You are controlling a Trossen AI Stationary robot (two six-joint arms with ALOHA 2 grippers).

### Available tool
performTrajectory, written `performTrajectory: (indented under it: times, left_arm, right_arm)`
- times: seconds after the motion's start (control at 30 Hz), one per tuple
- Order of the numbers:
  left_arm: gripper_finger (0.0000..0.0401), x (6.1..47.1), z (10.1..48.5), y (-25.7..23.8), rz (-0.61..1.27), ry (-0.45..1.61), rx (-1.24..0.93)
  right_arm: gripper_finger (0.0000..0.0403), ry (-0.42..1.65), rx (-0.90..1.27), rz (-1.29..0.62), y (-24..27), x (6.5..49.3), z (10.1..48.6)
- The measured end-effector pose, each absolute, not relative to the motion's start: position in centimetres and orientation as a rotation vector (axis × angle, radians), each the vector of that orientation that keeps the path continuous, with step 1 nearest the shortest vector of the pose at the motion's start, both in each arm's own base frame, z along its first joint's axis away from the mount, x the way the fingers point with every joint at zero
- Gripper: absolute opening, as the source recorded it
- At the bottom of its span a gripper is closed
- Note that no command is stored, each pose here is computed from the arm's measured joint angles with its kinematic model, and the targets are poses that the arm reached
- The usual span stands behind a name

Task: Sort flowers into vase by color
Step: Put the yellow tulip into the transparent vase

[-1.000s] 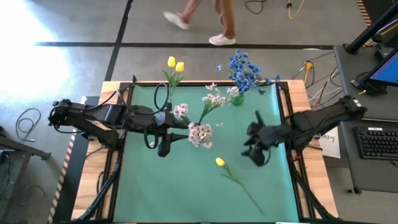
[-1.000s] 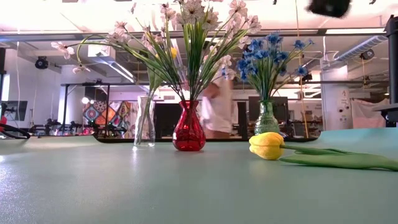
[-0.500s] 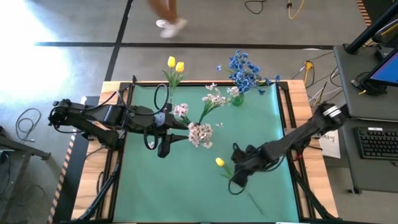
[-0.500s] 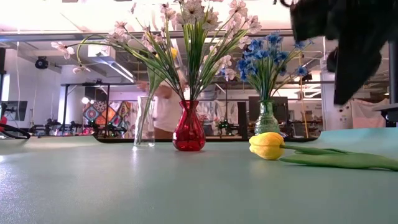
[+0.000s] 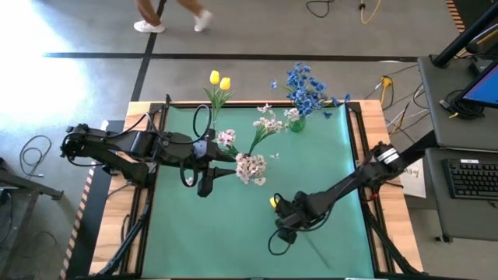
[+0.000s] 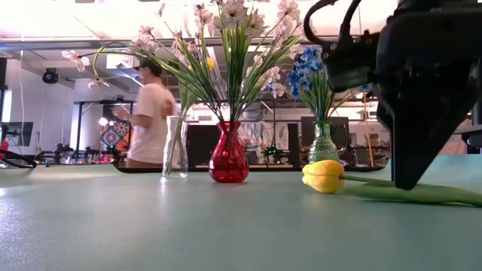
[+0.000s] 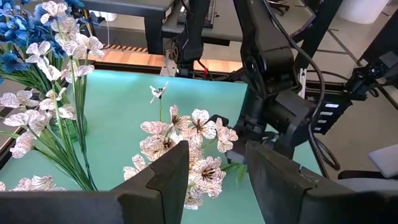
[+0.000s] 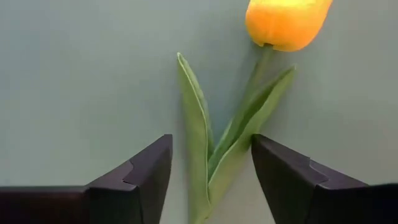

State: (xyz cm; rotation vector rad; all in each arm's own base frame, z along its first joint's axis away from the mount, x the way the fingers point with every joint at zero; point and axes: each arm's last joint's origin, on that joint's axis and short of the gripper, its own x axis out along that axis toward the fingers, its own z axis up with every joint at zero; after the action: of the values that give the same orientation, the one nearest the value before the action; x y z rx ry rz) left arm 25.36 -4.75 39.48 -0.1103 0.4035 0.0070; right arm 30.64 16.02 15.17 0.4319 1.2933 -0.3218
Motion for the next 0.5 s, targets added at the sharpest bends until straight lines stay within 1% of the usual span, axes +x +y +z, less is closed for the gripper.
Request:
performTrajectory:
  times: [0.13,0.43,0.5]
  left_arm:
    - [0.0148,25.4,39.5,-4.7,0.007,0.404,-0.110]
    - [0.0148,25.4,39.5,-4.7,0.007,0.402,-0.110]
    - [0.0148,25.4,39.5,-4.7,0.007,0.402,-0.110]
  right_arm:
    - [0.0165,1.307,0.439,-0.345,15.8,30.8,14.5]
    - [0.0027,1.319,0.420,-0.354,15.8,30.8,13.9]
    - [0.0016,1.317,0.416,-0.348,15.8,30.8,14.0]
